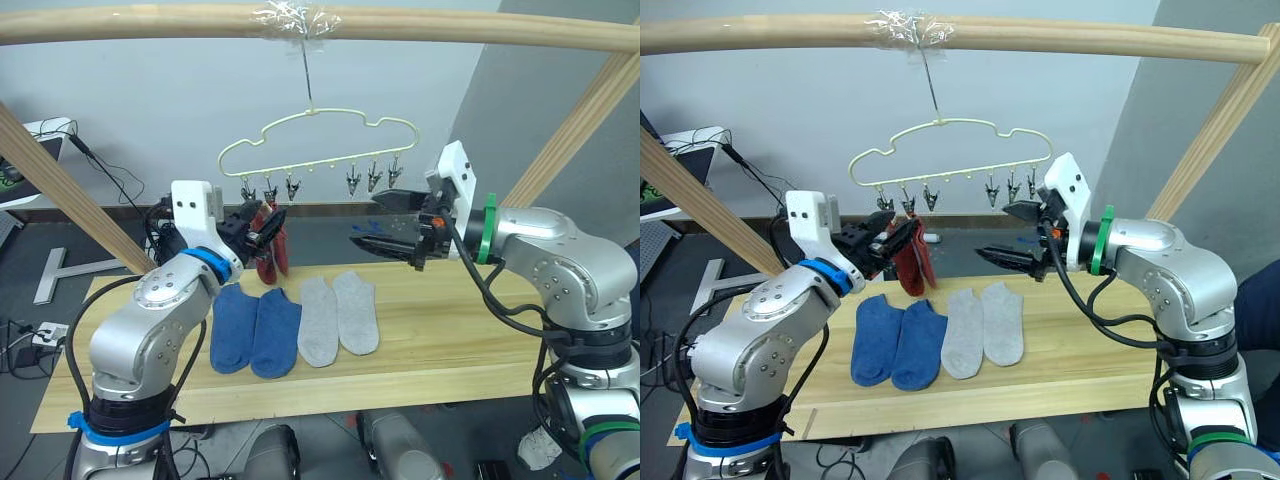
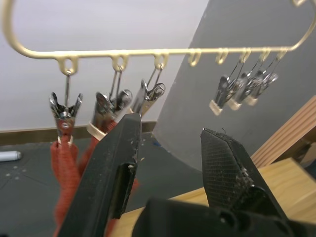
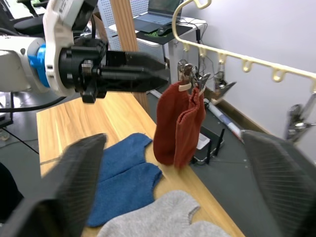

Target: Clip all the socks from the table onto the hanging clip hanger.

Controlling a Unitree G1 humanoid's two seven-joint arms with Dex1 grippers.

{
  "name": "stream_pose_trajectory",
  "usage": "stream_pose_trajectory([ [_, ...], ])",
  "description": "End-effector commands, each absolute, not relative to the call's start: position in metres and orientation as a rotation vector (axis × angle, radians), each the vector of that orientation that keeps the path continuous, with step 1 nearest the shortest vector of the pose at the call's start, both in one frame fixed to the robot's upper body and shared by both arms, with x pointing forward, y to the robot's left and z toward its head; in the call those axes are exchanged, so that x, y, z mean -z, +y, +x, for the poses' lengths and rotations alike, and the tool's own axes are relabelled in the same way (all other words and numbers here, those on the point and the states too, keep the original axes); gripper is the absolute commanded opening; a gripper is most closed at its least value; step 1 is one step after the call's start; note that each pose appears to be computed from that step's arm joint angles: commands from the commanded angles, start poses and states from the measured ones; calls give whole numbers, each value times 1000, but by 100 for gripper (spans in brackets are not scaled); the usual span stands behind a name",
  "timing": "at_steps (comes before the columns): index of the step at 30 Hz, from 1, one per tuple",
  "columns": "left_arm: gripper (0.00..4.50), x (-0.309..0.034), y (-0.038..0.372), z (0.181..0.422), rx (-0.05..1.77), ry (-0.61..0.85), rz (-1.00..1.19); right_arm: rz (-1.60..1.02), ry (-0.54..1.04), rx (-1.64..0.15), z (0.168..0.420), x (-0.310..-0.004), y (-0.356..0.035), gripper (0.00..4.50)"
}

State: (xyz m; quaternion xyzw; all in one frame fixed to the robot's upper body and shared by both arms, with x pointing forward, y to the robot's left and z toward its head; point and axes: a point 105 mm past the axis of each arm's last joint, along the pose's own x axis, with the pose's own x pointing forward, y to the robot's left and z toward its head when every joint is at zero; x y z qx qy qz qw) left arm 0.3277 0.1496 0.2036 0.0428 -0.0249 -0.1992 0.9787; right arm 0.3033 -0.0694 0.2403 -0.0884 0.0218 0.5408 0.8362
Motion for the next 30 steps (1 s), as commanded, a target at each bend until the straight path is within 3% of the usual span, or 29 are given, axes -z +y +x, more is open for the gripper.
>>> stream_pose_trajectory([
  [1, 224, -212, 148, 329, 350, -134, 143, -209, -41, -1173, 293, -258, -74, 447],
  [10, 224, -202, 135, 342, 330, -180, 185, -215, -67, -1203, 286, -266, -77, 447],
  [13, 278, -200, 133, 345, 314, -182, 174, -220, -63, -1200, 286, -266, -79, 450],
  [15, 341, -202, 133, 349, 281, -196, 187, -224, -58, -1198, 286, -265, -79, 450],
  [19, 341, -205, 130, 351, 242, -226, 250, -227, -52, -1198, 284, -265, -80, 450],
  [26, 341, -209, 122, 353, 273, -241, 132, -227, -47, -1193, 284, -264, -80, 450],
  [29, 254, -210, 121, 354, 262, -244, 120, -226, -45, -1191, 284, -263, -80, 450],
  [30, 254, -210, 121, 355, 260, -241, 115, -225, -45, -1190, 284, -263, -79, 450],
])
